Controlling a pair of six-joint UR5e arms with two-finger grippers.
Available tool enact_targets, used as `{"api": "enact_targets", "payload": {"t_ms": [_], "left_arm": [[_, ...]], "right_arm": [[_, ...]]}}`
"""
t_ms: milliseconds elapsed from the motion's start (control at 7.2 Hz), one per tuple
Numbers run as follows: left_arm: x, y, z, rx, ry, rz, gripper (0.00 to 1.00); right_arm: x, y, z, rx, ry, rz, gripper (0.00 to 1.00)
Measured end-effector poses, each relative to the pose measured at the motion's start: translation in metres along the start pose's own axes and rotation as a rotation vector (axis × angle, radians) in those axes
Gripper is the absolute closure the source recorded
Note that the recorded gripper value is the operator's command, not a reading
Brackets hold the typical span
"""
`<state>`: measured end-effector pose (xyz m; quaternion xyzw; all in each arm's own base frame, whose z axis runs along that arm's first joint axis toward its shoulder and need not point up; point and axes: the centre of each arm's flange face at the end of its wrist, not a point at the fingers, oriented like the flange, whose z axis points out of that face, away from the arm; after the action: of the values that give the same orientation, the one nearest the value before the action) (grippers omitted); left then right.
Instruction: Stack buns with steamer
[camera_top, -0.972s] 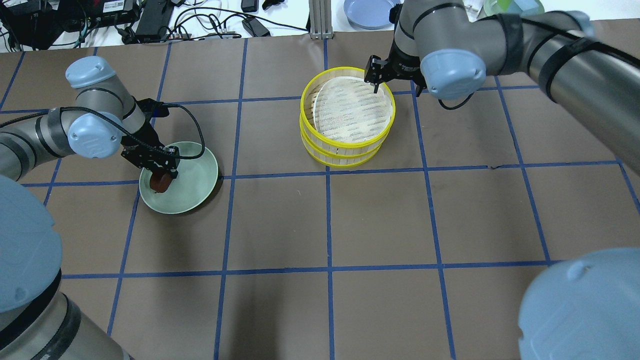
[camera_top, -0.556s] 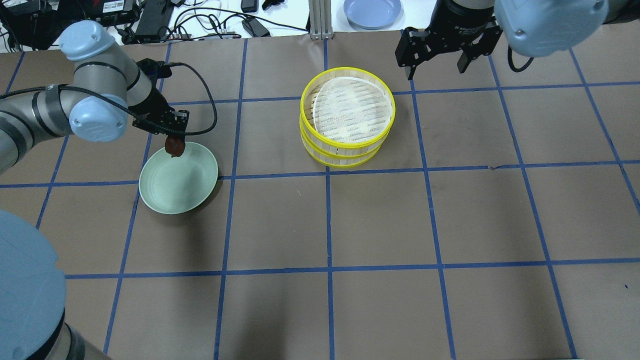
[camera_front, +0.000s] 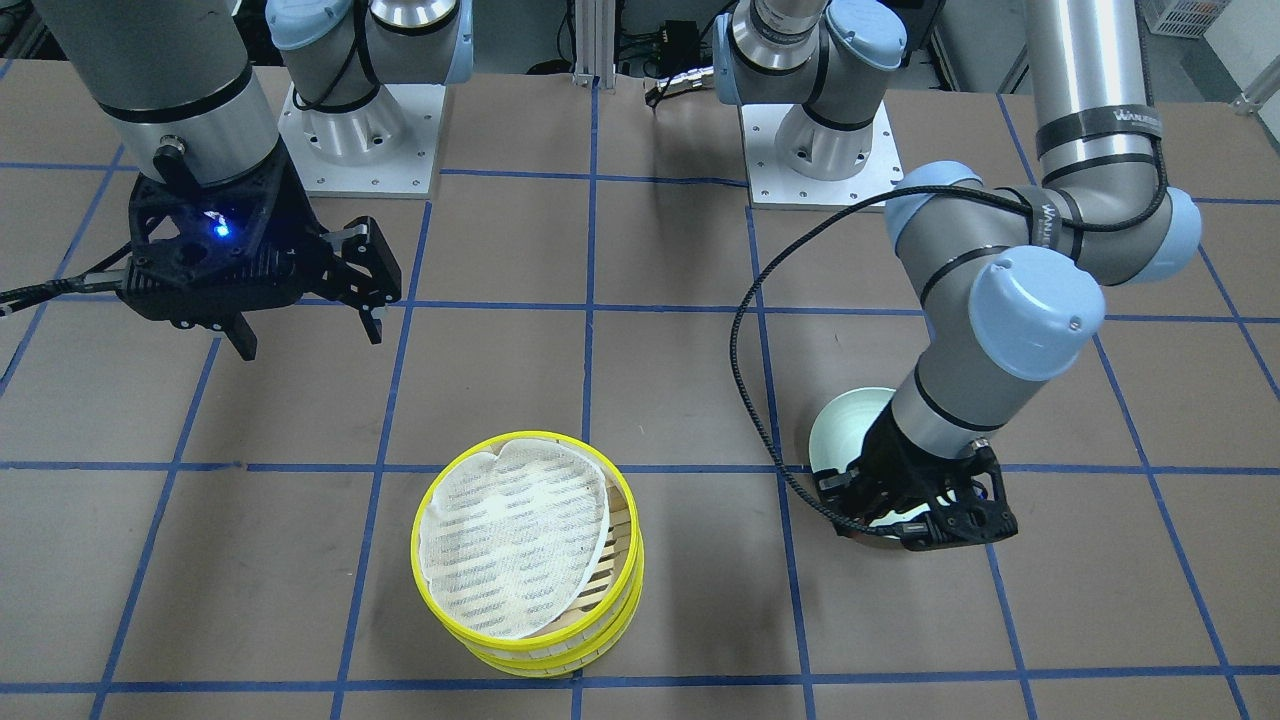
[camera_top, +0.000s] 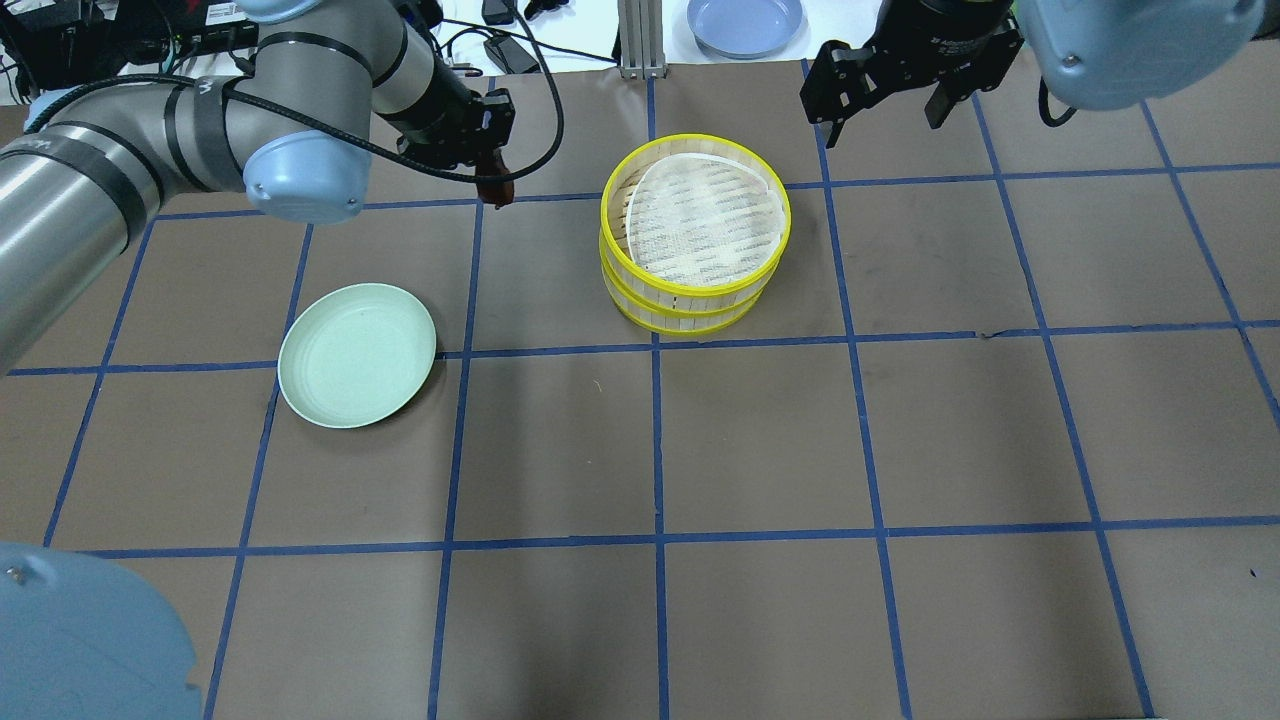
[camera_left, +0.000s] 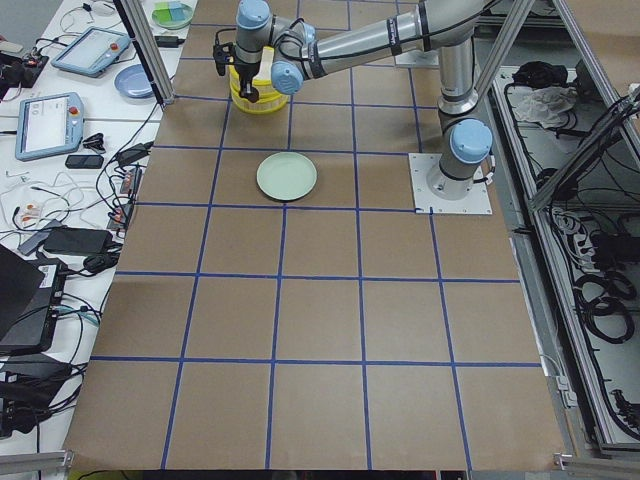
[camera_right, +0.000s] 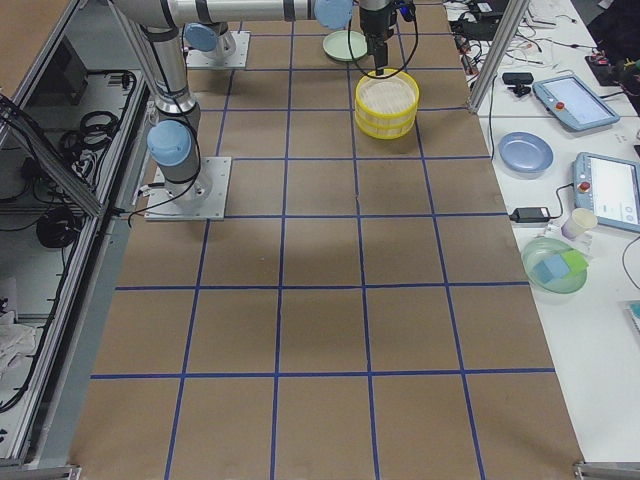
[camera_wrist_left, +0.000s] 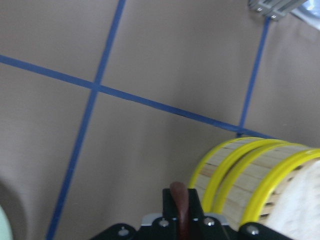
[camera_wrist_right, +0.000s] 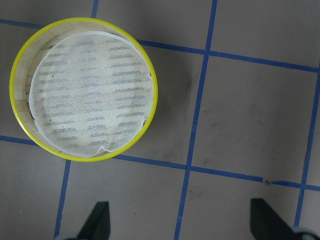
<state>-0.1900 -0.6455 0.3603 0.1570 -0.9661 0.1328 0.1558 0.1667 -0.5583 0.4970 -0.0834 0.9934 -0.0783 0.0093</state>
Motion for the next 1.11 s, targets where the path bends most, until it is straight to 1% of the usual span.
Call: {"api": "enact_targets", "payload": {"t_ms": [139,278,417,556,833,972,1111], "left_arm": [[0.023,0.007,0.005,0.005,0.096,-0.051,1.00],[0.039,0.016,0.015,-0.014,0.164,-0.080,1.00],[0.053,0.025,0.027,-0.036,0.206,-0.102,1.00],[0.061,0.033,0.041,-0.055,0.222,-0.116,0.69],[0.065,0.038,0.068,-0.077,0.224,-0.122,0.20],[0.063,0.039,0.077,-0.084,0.221,-0.124,0.05],[0.063,0.038,0.082,-0.086,0.219,-0.117,0.00]], "right_arm": [[0.000,0.000,0.001,0.000,-0.002,0.002,0.00],[-0.001,-0.001,0.003,-0.001,-0.003,0.003,0.00],[-0.001,-0.001,0.005,0.000,-0.003,0.003,0.00],[-0.001,-0.002,0.006,0.004,-0.003,0.003,0.00],[0.000,-0.001,0.007,0.005,-0.003,0.002,0.00],[0.000,-0.001,0.007,0.004,-0.002,0.002,0.00],[0.001,-0.001,0.007,0.005,0.003,-0.001,0.00]]}}
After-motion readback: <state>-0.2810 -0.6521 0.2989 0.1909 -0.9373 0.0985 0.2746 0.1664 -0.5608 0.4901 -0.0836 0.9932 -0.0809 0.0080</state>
